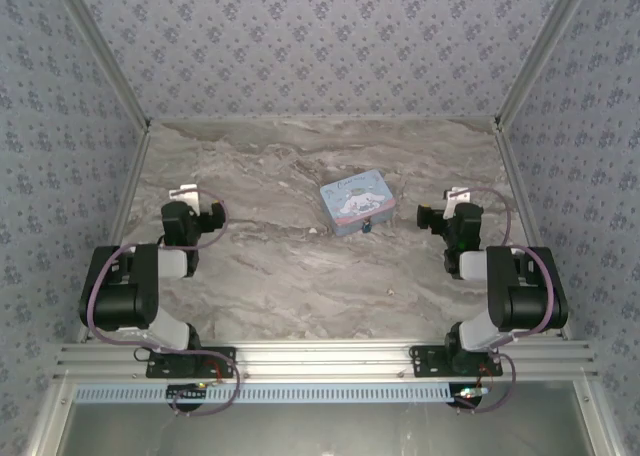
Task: Unlock a padlock with a key
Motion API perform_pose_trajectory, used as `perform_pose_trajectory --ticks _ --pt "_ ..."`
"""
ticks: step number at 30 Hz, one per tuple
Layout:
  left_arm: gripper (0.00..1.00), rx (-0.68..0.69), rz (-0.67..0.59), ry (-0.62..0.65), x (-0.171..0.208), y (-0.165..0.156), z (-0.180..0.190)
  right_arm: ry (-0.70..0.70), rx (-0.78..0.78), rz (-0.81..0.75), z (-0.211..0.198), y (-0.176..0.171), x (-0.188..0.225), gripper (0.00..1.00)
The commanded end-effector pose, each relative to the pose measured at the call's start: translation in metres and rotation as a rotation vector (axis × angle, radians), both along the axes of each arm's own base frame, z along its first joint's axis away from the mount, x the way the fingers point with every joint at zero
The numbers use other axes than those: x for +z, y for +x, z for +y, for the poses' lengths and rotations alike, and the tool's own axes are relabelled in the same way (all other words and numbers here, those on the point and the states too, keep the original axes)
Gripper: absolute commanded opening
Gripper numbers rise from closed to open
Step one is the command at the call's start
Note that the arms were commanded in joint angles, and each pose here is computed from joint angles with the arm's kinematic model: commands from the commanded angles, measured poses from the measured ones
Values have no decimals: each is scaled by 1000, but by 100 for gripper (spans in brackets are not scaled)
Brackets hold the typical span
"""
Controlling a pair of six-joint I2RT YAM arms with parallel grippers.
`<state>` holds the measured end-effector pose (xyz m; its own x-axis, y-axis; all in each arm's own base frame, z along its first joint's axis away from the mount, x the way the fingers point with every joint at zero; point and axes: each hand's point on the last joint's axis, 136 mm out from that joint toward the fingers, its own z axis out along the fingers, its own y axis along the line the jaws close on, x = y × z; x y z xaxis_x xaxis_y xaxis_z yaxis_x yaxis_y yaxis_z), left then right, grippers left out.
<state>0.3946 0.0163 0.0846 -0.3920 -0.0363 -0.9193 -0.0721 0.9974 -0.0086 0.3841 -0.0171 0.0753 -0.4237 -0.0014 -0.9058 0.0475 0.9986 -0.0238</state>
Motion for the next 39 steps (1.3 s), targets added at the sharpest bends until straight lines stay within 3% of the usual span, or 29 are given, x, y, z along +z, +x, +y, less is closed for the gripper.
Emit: perform_pose_trajectory --ticks 1,19,25,28,31,39 --pt "100 -5 -11 4 5 3 -2 -1 4 -12 -1 6 5 100" --pt "99 31 -15 -1 6 3 4 9 8 -14 -1 6 5 100" --pt "100 88 -43 -5 49 -10 13 39 -42 27 -13 7 32 100" --pt "99 99 -58 -74 78 -17 10 56 -51 39 -12 4 52 100" --pt "99 139 14 -198 99 -20 7 106 -78 72 -9 -2 72 100" --pt "99 -26 87 -491 136 -30 -49 255 -88 216 29 -36 103 100"
